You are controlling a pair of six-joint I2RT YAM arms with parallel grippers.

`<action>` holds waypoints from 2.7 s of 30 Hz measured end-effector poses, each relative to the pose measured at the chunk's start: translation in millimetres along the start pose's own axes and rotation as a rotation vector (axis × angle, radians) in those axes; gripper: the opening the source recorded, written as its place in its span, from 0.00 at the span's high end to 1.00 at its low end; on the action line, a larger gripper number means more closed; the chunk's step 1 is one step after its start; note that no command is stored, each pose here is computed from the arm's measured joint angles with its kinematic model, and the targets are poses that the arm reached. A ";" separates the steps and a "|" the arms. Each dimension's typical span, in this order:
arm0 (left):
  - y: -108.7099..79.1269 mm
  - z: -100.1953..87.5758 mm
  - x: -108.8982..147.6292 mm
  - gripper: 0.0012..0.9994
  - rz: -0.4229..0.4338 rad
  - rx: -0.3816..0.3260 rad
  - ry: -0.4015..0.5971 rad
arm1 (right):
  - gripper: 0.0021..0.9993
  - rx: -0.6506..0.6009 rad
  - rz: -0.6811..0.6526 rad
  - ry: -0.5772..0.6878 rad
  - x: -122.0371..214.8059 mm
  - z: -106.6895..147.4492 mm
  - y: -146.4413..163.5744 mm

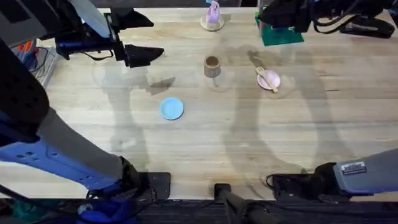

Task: Pick up a utensil and set it on the pink plate, then put the other utensil in the container.

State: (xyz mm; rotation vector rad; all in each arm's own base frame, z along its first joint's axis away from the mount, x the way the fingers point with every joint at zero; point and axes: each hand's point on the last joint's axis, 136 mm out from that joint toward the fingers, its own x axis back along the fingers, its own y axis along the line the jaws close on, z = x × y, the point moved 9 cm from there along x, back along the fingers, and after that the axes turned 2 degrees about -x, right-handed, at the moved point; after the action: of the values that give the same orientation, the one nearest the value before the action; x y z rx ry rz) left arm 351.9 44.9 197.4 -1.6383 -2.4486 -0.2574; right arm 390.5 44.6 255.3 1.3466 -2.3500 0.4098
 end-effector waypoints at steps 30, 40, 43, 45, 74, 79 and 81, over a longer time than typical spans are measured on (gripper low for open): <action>10.7 40.2 -30.8 0.01 0.083 0.074 -0.154 | 0.97 0.099 -0.293 -0.292 -49.4 37.1 4.2; 10.4 39.6 -32.2 0.01 0.087 0.073 -0.154 | 0.97 0.207 -0.416 -0.414 -69.6 37.8 19.5; 10.5 39.6 -32.2 0.01 0.087 0.072 -0.154 | 0.97 0.256 -0.434 -0.439 -75.1 31.8 24.7; 10.5 39.6 -32.2 0.01 0.087 0.072 -0.154 | 0.97 0.281 -0.447 -0.451 -79.2 27.9 28.8; 10.6 39.5 -32.2 0.01 0.087 0.071 -0.154 | 0.97 0.400 -0.454 -0.436 -104.8 11.8 47.8; 10.6 39.5 -32.2 0.01 0.087 0.072 -0.154 | 0.97 0.413 -0.462 -0.437 -108.9 9.2 52.1; 10.6 39.5 -32.2 0.01 0.087 0.072 -0.154 | 0.97 0.419 -0.478 -0.439 -113.2 6.5 58.2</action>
State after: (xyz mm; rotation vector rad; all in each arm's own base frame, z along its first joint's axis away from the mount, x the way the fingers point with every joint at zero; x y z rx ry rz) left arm 371.6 29.8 151.7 -1.7900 -2.4545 -0.0315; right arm 390.3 155.5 192.5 2.3331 -2.2174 0.5160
